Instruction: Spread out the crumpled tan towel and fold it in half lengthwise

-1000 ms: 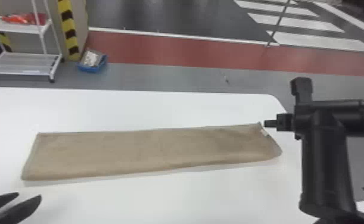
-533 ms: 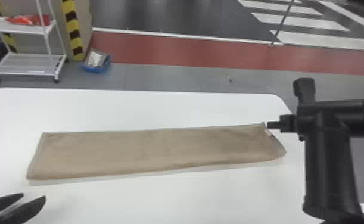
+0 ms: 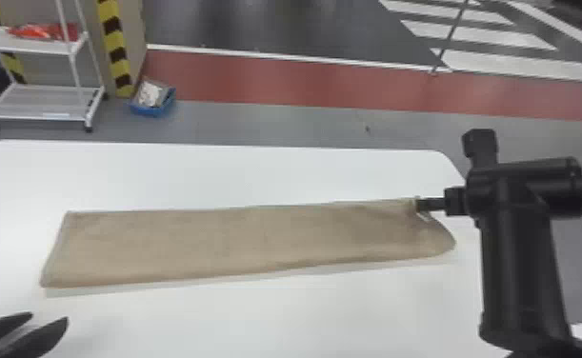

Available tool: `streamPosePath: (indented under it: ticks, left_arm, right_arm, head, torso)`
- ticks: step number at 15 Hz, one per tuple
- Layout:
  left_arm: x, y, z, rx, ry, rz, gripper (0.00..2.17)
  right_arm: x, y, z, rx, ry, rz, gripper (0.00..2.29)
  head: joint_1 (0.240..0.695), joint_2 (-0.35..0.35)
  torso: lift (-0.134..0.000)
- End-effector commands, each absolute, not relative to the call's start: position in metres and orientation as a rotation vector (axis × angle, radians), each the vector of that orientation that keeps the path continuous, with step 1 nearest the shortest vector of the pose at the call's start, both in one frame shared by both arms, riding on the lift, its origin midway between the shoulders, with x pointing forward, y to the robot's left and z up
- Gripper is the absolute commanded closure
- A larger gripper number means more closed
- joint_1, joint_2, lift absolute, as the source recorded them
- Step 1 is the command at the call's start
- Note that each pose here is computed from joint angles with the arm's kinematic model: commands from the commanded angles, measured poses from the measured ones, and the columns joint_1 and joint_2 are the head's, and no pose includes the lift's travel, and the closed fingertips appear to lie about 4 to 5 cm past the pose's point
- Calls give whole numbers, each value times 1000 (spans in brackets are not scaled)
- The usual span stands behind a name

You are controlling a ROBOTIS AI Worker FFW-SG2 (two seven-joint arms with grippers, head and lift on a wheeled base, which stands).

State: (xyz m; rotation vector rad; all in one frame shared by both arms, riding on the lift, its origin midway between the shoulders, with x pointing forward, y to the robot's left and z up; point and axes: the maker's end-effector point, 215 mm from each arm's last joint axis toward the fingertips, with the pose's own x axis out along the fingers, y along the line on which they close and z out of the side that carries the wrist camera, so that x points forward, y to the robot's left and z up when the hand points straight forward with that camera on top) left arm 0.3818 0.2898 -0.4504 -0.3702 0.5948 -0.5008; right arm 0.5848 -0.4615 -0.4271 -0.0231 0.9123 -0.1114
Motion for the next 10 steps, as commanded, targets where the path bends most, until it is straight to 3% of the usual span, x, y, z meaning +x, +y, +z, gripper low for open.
streamPosePath:
  ticks: [1,6,10]
  left_arm:
    - [381,290,-451,-368,594,-501,140]
    - [378,296,-449,-371,586,-495,144]
    - [377,294,-451,-372,590,-497,144]
  right_arm:
    - [586,-456,-429,-8,899,-96,508]
    - [595,-444,-415,47,836,-52,505]
    - [588,-444,-421,24,872,-59,491]
  head:
    - [695,-196]
    - [695,-177]
    - [695,-167]
  torso:
    - [-124]
    - [-124]
    - [-124]
